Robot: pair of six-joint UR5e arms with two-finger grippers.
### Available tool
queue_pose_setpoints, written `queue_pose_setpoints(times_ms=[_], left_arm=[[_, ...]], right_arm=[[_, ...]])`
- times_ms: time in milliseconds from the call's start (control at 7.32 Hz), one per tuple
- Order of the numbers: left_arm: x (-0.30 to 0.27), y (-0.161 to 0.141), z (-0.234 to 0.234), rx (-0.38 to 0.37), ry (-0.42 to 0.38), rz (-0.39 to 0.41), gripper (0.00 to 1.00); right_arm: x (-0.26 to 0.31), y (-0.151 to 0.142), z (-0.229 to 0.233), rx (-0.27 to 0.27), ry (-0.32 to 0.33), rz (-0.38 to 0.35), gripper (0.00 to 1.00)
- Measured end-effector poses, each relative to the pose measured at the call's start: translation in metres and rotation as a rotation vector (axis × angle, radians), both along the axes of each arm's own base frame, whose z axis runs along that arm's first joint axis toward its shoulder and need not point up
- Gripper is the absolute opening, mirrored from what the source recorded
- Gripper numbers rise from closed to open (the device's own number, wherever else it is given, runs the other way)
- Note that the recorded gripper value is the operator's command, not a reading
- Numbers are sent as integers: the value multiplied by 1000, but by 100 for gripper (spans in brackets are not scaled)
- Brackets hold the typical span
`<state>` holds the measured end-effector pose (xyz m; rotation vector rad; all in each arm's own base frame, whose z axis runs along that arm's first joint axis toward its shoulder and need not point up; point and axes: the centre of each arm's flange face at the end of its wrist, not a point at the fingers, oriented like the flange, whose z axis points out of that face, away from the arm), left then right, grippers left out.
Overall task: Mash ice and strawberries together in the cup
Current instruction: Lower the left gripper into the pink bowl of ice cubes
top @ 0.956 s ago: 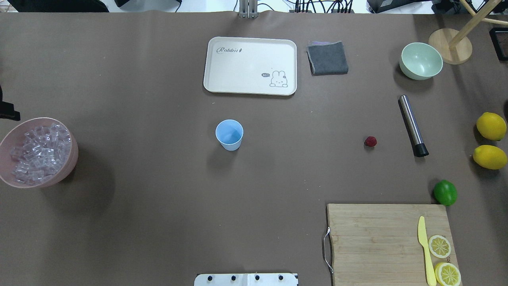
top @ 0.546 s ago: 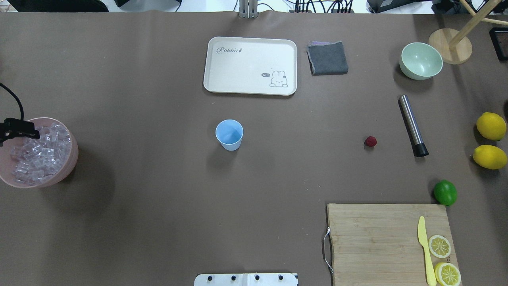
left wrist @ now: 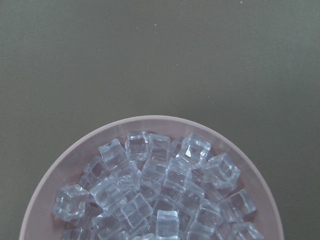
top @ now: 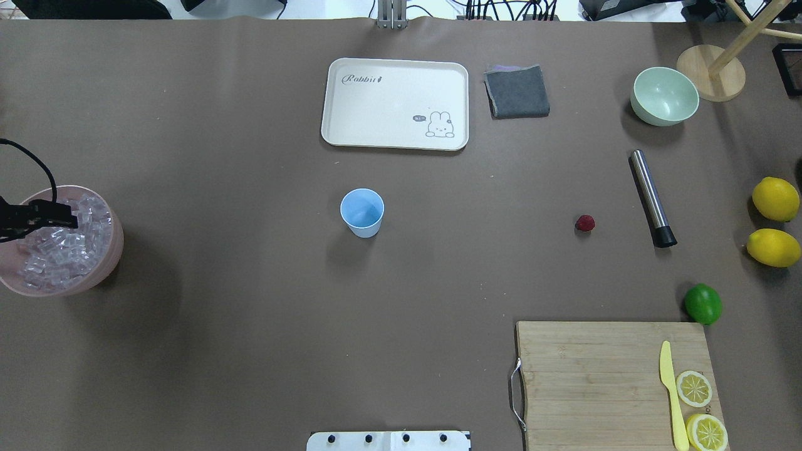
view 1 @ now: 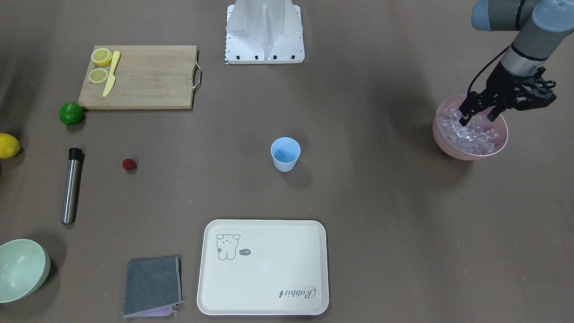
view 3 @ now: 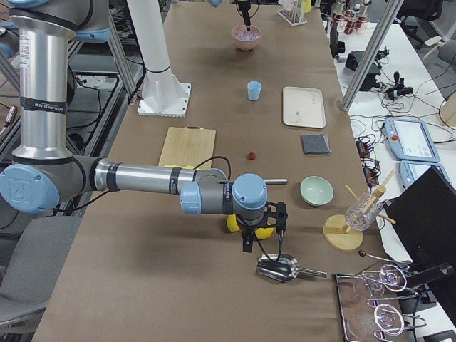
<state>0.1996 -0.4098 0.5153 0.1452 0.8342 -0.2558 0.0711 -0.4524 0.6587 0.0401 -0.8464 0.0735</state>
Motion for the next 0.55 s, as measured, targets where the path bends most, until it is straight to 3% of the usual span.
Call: queue_pose_setpoints(times_ms=[546], left_arm=[[20,6,2,13,-11,30,77]], right_arm=[[0,2,5,-9,1,0,100]])
